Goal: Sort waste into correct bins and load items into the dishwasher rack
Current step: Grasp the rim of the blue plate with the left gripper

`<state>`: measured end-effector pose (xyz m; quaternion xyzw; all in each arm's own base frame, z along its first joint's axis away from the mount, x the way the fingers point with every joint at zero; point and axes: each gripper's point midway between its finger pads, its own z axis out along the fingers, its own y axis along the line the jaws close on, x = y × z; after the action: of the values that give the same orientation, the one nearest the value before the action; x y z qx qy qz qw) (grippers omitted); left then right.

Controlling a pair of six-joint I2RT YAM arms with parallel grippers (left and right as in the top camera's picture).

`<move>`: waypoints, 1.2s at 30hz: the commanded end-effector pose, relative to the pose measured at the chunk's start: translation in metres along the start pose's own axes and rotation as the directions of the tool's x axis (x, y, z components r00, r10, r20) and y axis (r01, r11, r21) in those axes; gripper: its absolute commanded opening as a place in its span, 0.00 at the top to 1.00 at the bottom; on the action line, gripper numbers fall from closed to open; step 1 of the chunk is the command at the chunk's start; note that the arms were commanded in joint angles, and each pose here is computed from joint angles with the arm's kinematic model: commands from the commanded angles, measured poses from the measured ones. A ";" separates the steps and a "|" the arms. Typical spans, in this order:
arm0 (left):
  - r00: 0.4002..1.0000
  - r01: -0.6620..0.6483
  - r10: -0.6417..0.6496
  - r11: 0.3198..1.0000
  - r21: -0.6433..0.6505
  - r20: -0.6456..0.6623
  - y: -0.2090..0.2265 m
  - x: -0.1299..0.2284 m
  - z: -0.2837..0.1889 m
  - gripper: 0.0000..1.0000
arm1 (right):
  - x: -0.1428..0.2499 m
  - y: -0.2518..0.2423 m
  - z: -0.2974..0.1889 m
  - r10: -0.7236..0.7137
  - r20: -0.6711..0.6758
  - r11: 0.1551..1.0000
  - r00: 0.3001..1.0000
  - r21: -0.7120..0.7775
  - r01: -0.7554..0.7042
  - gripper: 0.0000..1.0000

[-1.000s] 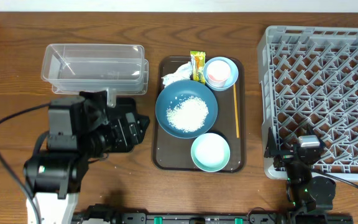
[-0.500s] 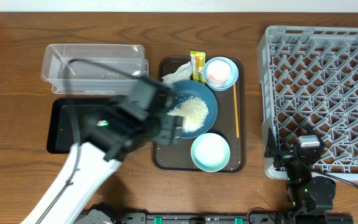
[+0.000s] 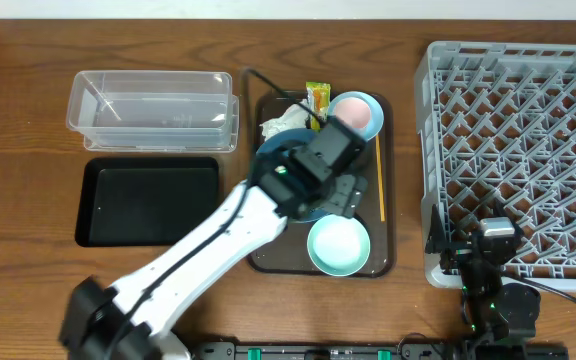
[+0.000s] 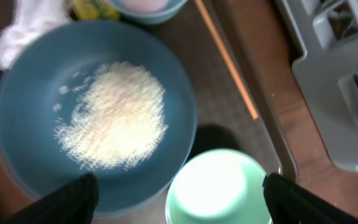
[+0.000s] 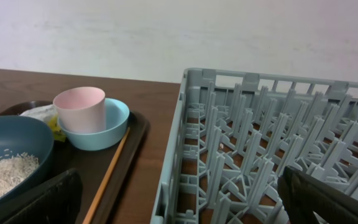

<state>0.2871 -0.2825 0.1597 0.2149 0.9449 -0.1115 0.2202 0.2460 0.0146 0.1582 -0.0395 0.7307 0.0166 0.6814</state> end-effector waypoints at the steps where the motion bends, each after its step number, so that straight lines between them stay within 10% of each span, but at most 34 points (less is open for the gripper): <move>1: 1.000 -0.016 0.016 0.999 -0.044 -0.003 0.002 -0.005 0.022 0.18 | 0.001 -0.003 0.000 -0.008 -0.001 1.000 1.000 0.014 0.008 0.01; 36: 0.990 -0.129 0.110 0.951 -0.280 -0.084 0.009 0.023 0.141 0.44 | 0.001 -0.003 0.000 -0.008 -0.001 1.000 1.000 0.014 0.008 0.01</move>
<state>0.3181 -0.3088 0.0183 0.2467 0.9447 0.0427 0.2116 0.2460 0.0146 0.1581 -0.0395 0.7308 0.0166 0.6812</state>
